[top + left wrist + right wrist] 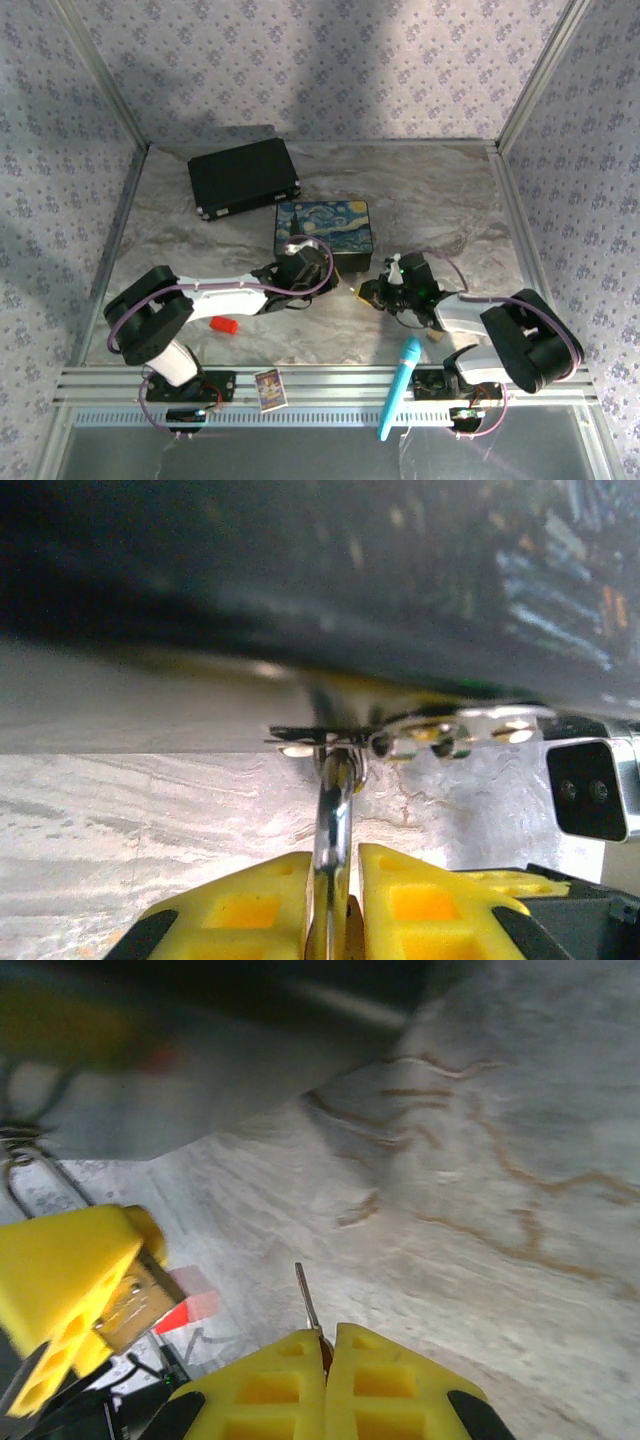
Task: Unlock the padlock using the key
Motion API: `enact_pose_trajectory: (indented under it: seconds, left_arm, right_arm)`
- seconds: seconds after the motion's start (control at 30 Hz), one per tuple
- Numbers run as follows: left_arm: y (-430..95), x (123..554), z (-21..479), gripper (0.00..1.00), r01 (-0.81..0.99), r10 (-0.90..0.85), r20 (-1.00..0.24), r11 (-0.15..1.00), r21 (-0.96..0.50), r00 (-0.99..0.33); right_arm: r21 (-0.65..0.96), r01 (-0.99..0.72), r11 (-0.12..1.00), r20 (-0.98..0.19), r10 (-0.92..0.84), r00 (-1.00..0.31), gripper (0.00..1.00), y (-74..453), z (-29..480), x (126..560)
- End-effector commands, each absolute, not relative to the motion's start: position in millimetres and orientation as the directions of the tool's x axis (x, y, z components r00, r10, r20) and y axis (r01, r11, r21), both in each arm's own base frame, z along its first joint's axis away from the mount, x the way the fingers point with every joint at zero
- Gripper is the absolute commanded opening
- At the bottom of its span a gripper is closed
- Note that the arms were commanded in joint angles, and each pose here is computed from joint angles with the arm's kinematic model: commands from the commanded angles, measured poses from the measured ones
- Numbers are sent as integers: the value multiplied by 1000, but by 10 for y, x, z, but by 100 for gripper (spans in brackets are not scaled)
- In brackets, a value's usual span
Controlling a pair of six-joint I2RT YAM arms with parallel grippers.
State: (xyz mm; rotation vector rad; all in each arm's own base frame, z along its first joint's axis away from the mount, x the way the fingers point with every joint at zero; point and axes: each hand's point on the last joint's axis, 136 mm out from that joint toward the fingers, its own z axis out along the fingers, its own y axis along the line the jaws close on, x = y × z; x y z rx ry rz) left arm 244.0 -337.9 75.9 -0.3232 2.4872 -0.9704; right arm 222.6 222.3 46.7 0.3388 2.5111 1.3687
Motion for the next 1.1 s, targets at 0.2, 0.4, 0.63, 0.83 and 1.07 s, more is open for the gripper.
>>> enact_pose_trajectory:
  seconds: [0.2,0.4,0.63,0.83,1.07]
  left_arm:
    - [-3483,2620,1088,12,-156,-570,-184,496,-854,-801]
    - [-3455,2588,984,13,-277,-641,-34,380,-883,-767]
    - [-3504,2586,924,12,-317,-670,44,292,-902,-741]
    - [-3497,2582,931,13,-315,-669,28,313,-896,-743]
    - [-3509,2592,909,14,-323,-670,33,314,-893,-742]
  right_arm:
    - [928,31,372,-98,323,-941,0,2350,802,2174]
    - [941,44,335,-75,333,-940,0,2340,851,2126]
    - [949,94,301,8,276,-961,0,2314,796,2089]
    - [959,87,270,18,249,-968,0,2376,828,2124]
    - [966,53,253,-14,256,-967,0,2432,983,2231]
